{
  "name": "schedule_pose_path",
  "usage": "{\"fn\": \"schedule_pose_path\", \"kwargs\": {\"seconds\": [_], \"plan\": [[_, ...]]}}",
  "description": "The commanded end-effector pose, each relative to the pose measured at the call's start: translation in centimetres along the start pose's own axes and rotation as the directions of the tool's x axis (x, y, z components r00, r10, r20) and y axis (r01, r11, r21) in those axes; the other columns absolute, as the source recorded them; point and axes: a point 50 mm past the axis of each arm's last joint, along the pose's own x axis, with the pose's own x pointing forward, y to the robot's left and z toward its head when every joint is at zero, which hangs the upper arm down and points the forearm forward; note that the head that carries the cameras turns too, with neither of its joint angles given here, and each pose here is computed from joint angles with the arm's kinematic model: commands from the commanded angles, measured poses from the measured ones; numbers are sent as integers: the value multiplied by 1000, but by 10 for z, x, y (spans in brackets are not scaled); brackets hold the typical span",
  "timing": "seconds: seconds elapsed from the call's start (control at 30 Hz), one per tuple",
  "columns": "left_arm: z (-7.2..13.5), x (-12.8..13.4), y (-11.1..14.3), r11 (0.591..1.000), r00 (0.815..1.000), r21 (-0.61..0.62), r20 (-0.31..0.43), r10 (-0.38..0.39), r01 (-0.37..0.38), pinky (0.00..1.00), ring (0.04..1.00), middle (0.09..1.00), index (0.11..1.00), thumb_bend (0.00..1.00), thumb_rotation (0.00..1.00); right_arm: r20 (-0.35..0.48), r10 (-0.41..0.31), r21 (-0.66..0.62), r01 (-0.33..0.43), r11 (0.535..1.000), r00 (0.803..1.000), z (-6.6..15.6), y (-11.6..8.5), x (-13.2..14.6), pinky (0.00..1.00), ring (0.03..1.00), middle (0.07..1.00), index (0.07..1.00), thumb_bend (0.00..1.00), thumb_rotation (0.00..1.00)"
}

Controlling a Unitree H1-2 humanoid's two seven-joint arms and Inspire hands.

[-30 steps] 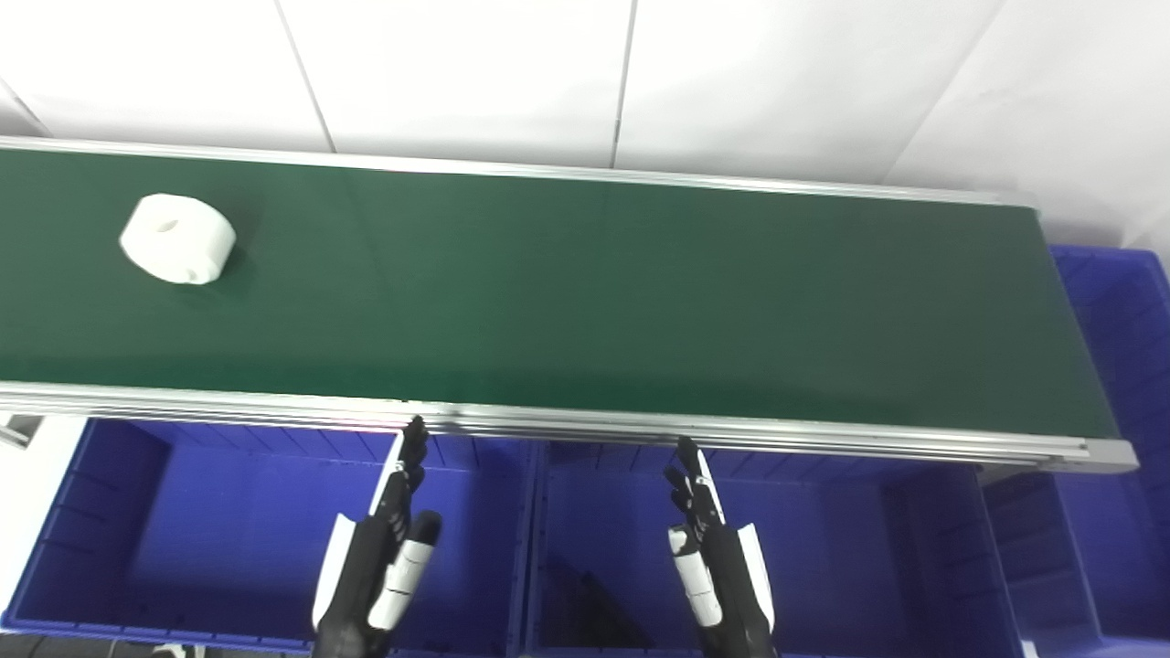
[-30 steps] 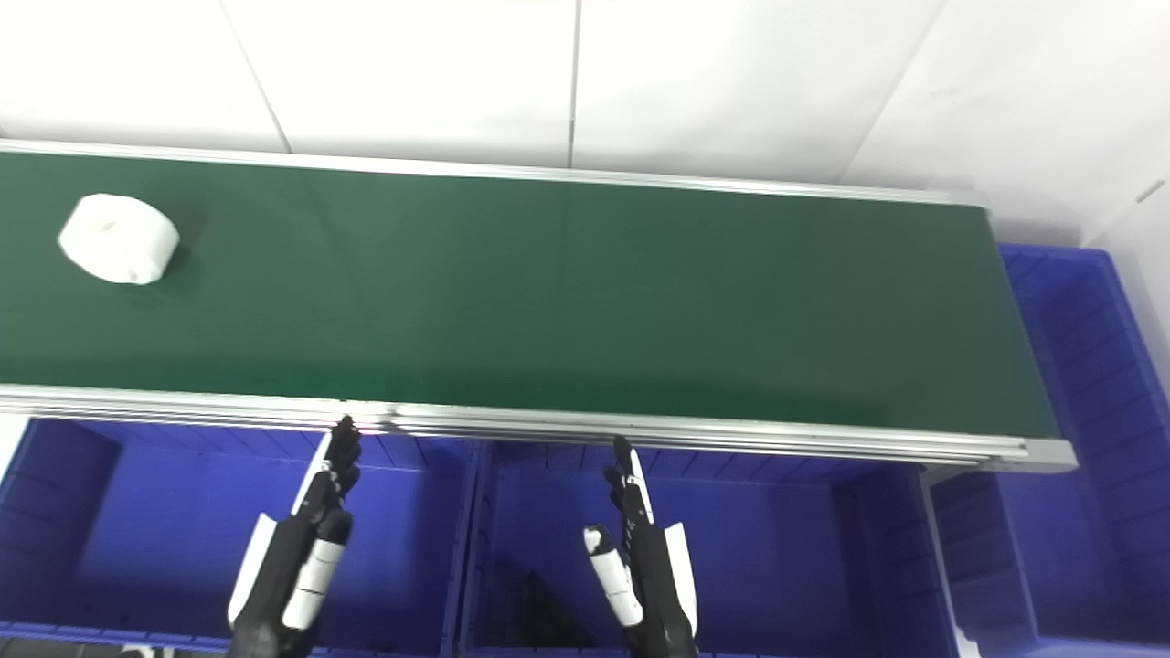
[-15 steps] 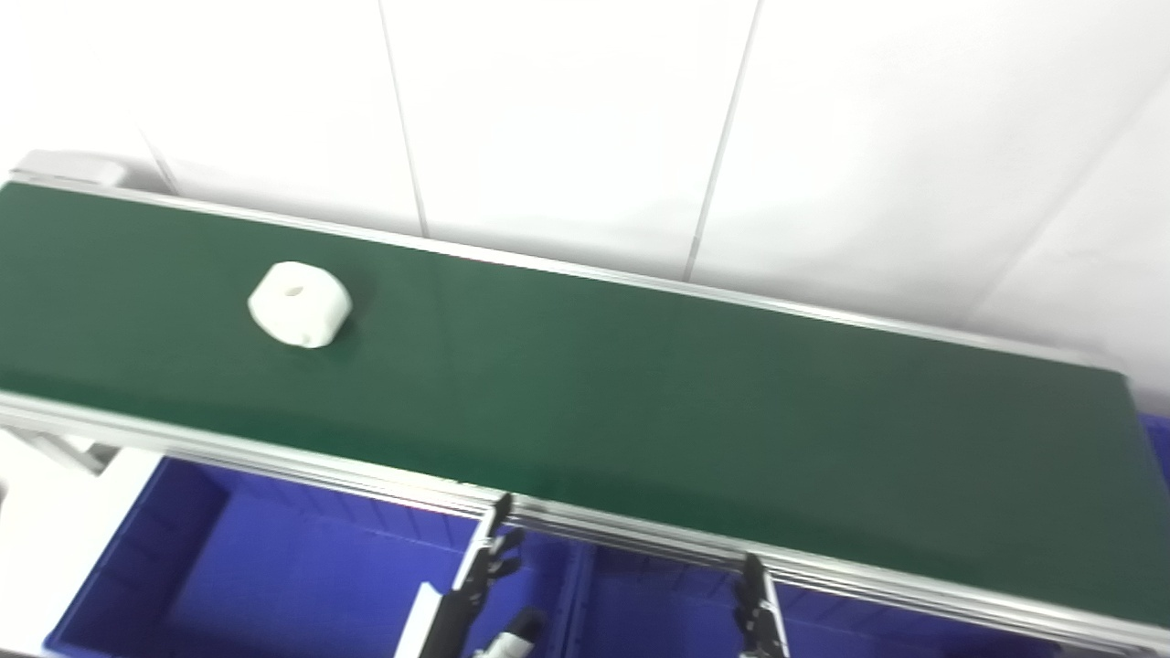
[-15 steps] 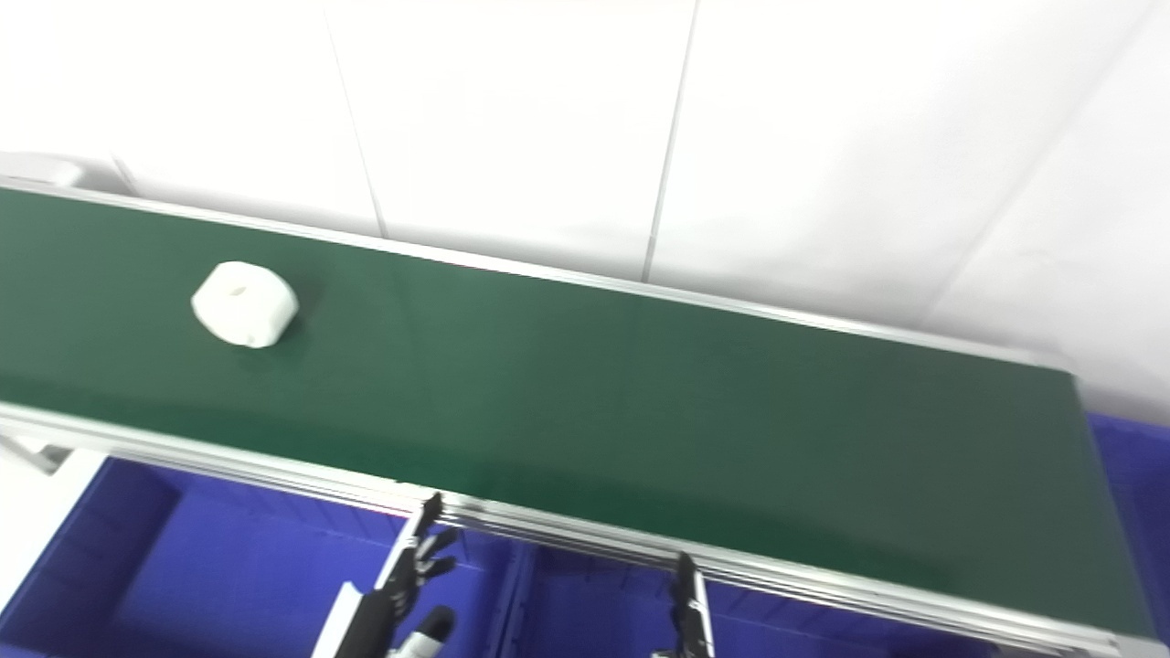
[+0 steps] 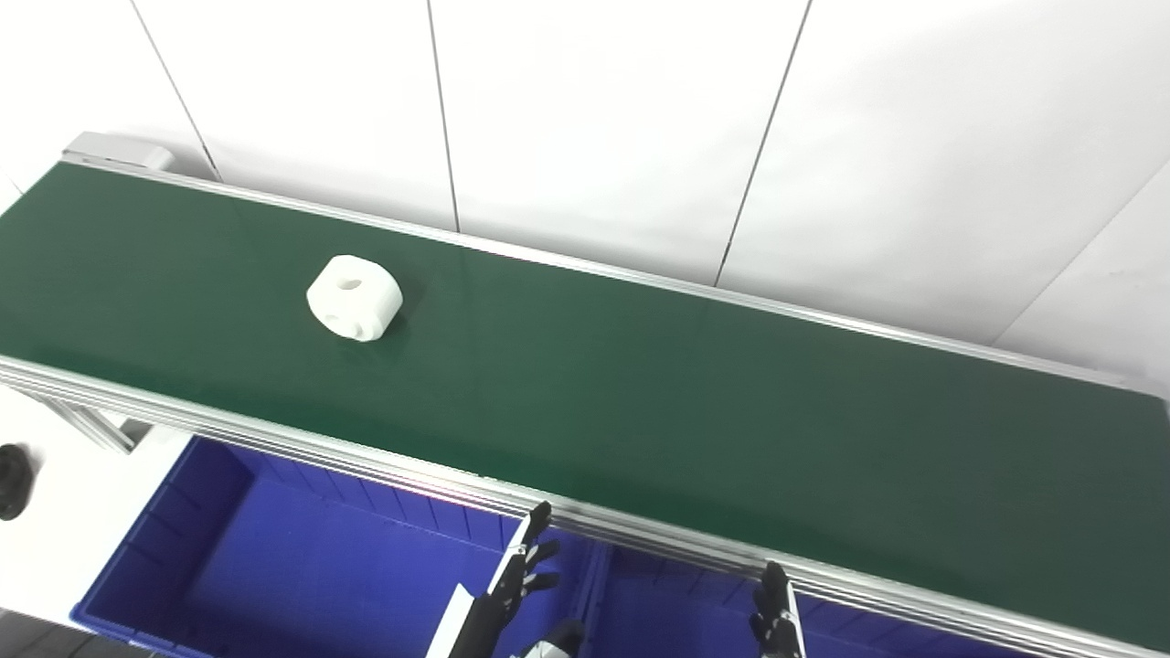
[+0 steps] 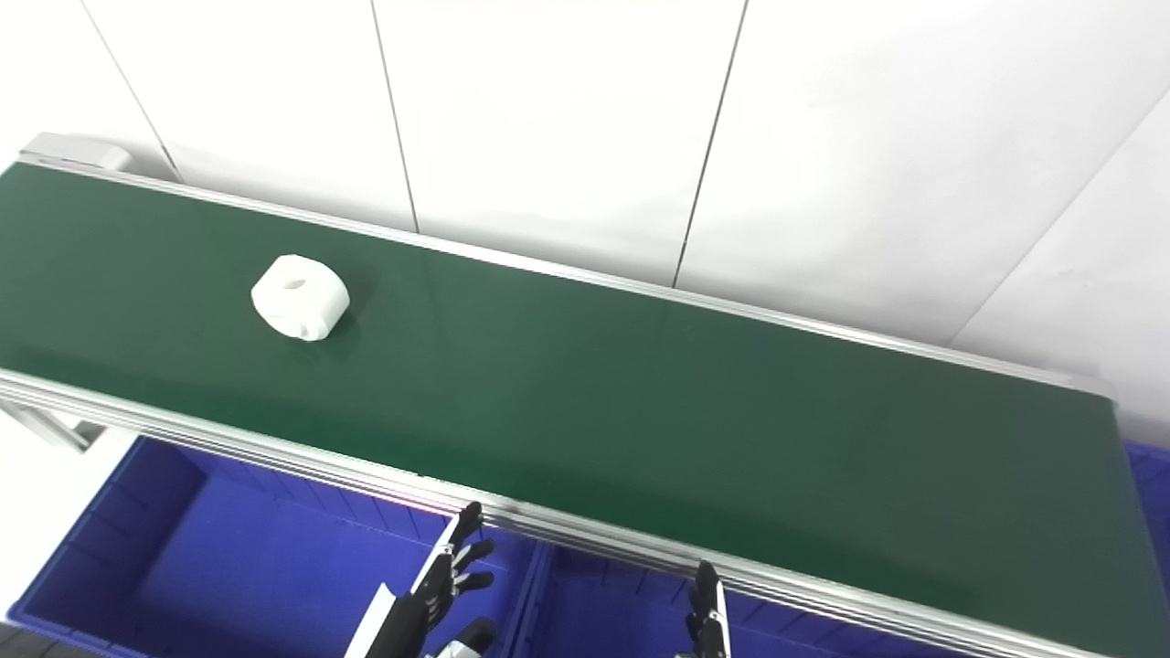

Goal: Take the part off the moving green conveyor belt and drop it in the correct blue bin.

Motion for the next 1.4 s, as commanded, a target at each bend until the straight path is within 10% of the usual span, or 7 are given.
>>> {"fn": "schedule_pose_path", "kwargs": {"seconds": [0.0,0.63,0.93,1.17,1.37], "plan": [[8,3,-4,1000,999,-7,32,22,-21,809,912,980,1000,605,834,44,10,-9,-10,1000,999,1,-7,-2,1000,1000,1000,1000,602,1000],[7,4,-10,1000,999,-22,37,3,-2,792,911,972,1000,612,811,25,13,-3,-13,1000,1000,-3,-12,-3,1000,1000,1000,1000,573,1000],[51,10,6,999,967,17,252,23,-28,762,907,970,1000,589,793,24,7,9,-7,1000,1000,-5,-6,-2,1000,1000,1000,1000,538,1000],[110,28,16,998,865,-34,498,58,-47,703,861,916,972,761,723,19,19,1,-19,1000,1000,-8,-4,1,1000,991,1000,1000,559,1000],[150,70,54,971,716,191,698,-29,-146,581,761,822,919,936,637,24,28,-5,-28,1000,999,-7,-1,3,1000,977,1000,1000,554,1000]]}}
